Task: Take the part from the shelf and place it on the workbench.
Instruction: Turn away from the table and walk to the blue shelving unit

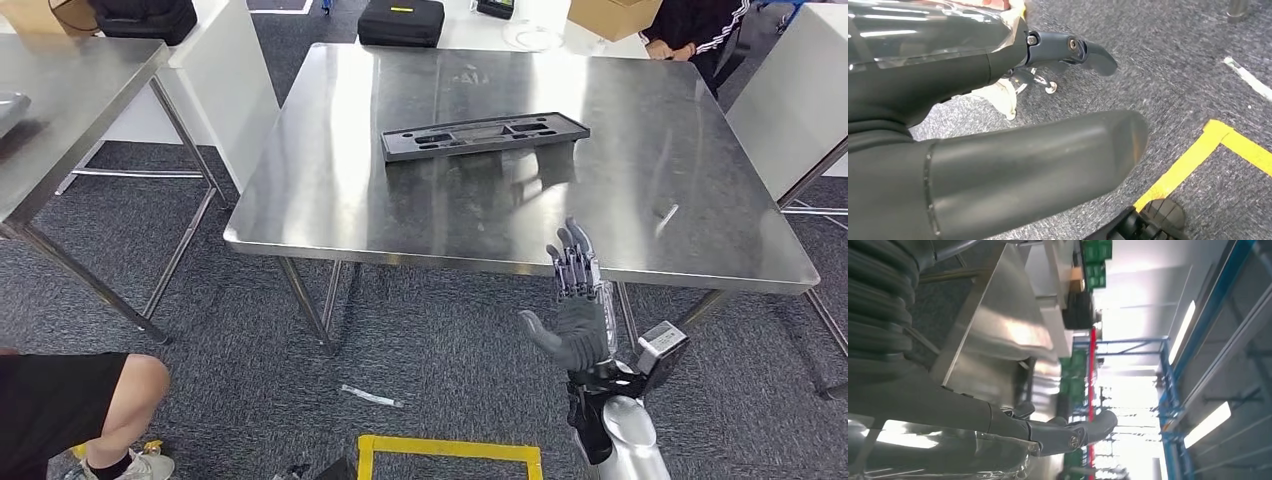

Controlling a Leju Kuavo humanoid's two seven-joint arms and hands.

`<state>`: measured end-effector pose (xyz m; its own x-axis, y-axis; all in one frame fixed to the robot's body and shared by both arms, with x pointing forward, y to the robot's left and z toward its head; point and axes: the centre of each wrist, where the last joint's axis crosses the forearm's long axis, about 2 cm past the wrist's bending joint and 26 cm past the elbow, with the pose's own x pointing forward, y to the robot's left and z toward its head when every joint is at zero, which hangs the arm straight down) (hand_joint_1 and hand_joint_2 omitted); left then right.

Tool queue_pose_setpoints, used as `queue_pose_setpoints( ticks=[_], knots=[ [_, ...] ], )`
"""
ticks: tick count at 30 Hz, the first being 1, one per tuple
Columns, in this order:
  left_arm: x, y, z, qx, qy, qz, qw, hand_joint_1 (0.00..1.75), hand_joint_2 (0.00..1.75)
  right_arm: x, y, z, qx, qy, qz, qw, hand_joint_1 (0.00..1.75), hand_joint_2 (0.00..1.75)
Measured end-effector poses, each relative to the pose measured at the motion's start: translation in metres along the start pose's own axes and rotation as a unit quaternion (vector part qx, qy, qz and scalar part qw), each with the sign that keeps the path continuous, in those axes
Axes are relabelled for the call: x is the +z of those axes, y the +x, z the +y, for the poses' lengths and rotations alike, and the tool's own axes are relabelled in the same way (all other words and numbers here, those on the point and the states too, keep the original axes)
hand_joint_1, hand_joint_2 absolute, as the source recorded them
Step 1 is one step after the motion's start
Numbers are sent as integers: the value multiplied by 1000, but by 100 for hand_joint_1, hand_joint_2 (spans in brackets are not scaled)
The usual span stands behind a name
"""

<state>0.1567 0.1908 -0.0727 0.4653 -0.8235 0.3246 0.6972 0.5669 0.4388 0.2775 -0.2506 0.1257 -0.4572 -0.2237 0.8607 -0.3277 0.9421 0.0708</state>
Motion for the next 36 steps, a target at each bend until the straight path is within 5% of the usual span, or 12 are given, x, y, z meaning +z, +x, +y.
queue_pose_setpoints(
  ticks=[8,12,17,23,27,31,36],
  knots=[
    [1,-5,-3,-3,12,8,1000,0,0,18,-39,-16,16,-69,101,992,0,175],
    [1,-5,-2,-6,22,7,1000,0,0,23,-52,-22,40,-99,140,984,0,0],
    [2,0,-3,-10,38,2,999,0,0,47,-85,-38,154,-170,259,938,0,0],
    [6,-6,-12,-8,35,5,999,0,0,127,-114,-38,233,-200,496,812,0,0],
    [6,-9,-11,-2,39,3,999,0,0,175,-117,-30,271,-156,640,702,0,0],
    [7,-17,-10,13,34,9,999,0,0,223,-114,-15,310,-48,753,579,0,0],
    [6,-26,-5,22,23,17,999,0,0,276,-106,16,400,222,781,425,0,0]
  ],
)
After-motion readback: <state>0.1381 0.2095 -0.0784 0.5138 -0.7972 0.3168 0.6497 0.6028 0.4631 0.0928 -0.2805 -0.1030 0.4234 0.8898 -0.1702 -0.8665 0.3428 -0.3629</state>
